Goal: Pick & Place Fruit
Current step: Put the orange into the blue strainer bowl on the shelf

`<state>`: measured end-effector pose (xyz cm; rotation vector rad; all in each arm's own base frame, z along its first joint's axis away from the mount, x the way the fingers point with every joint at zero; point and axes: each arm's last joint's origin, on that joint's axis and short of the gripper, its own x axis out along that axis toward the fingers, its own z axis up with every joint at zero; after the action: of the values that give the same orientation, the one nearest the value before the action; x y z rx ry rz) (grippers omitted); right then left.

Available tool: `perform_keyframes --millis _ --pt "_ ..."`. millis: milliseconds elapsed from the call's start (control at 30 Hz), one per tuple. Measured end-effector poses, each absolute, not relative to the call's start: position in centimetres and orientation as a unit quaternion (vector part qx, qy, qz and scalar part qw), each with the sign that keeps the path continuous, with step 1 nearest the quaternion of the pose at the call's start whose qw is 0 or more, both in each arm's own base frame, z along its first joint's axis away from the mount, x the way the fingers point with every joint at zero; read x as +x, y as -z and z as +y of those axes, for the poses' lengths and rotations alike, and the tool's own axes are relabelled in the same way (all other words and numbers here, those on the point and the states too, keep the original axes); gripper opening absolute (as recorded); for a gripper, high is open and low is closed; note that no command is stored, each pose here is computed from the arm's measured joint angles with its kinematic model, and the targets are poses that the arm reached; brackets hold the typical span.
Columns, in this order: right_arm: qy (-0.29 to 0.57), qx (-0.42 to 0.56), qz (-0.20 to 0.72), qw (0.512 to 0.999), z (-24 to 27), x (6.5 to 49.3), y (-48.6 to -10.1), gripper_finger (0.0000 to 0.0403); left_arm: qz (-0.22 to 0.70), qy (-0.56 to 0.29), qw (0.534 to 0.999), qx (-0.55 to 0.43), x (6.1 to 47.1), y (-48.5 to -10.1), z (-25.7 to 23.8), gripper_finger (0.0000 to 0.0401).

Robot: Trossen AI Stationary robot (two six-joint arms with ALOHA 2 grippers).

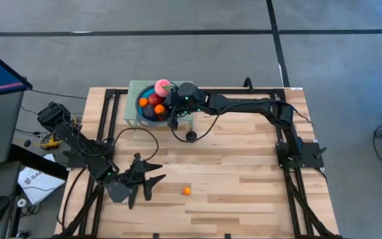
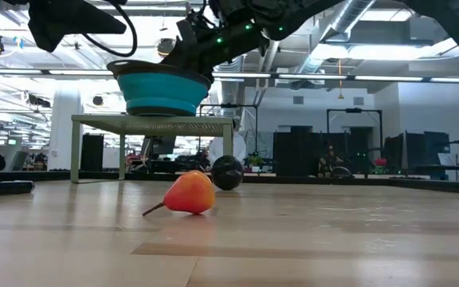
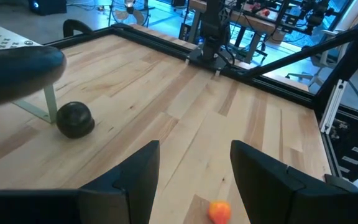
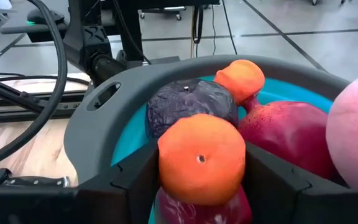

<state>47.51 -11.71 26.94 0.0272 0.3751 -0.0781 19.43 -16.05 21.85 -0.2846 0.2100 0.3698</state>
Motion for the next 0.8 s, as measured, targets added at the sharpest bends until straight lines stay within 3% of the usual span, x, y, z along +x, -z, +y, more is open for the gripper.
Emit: perform_keyframes --millis 433,800 --pt "0.041 0.015 0.193 0.98 -11.86 47.4 -26.87 0.0242 0.103 -0.182 0.967 -0.142 19.44 -21.88 -16.06 0.019" --pt "0.043 0.007 0.181 0.983 -12.01 47.35 -27.26 0.0245 0.103 -0.183 0.967 -0.142 19.44 -21.87 -16.07 0.019"
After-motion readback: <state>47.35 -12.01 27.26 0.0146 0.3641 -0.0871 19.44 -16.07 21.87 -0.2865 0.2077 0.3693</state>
